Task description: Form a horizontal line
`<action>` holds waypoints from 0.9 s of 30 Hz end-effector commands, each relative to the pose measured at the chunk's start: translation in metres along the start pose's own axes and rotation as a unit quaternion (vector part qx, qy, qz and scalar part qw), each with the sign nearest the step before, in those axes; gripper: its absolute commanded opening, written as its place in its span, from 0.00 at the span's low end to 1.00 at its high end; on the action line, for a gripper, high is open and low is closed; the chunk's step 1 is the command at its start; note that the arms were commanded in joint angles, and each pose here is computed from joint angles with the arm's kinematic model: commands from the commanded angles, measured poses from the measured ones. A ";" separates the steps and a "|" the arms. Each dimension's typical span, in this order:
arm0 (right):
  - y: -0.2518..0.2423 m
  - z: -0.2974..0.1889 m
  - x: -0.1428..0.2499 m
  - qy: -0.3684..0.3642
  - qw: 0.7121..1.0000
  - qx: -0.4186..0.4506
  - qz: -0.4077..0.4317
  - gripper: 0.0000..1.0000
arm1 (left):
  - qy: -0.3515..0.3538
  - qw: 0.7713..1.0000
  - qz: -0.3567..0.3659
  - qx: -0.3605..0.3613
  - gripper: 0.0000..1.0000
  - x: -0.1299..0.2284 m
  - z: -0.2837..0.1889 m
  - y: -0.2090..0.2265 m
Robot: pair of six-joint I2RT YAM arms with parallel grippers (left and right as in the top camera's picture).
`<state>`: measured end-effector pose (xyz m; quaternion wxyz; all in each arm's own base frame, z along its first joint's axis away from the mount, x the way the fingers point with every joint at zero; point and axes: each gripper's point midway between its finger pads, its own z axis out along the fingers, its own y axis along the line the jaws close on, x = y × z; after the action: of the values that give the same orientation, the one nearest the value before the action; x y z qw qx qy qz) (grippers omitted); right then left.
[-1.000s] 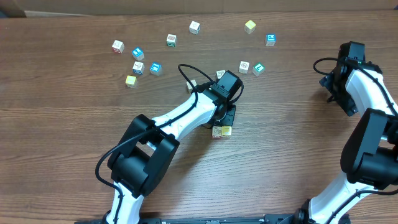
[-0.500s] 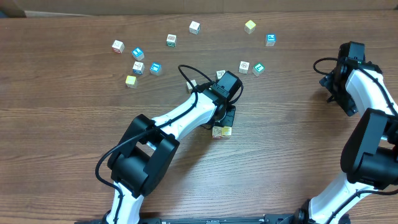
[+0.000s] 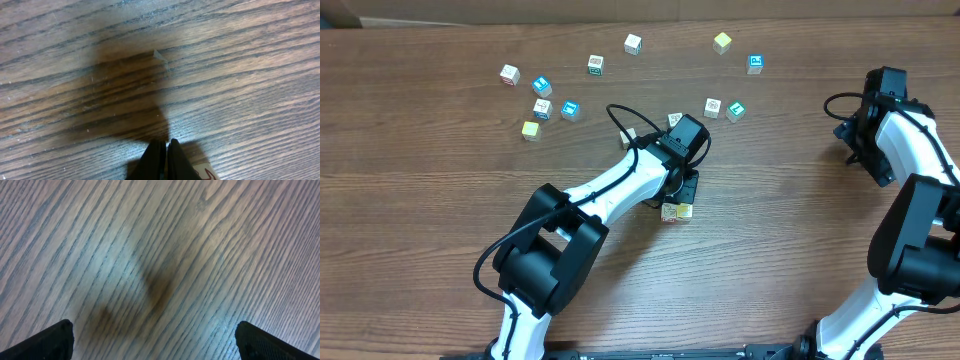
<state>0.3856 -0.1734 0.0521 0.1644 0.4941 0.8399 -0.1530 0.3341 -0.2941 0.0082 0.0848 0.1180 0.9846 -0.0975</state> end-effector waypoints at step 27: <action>0.003 0.001 -0.005 -0.006 1.000 0.001 0.001 1.00 | 0.019 1.000 0.015 0.009 0.04 0.011 0.008 -0.005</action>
<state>0.3856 -0.1734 0.0521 0.1643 0.4942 0.8399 -0.1530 0.3324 -0.2961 0.0084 0.0809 0.1206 0.9839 -0.1039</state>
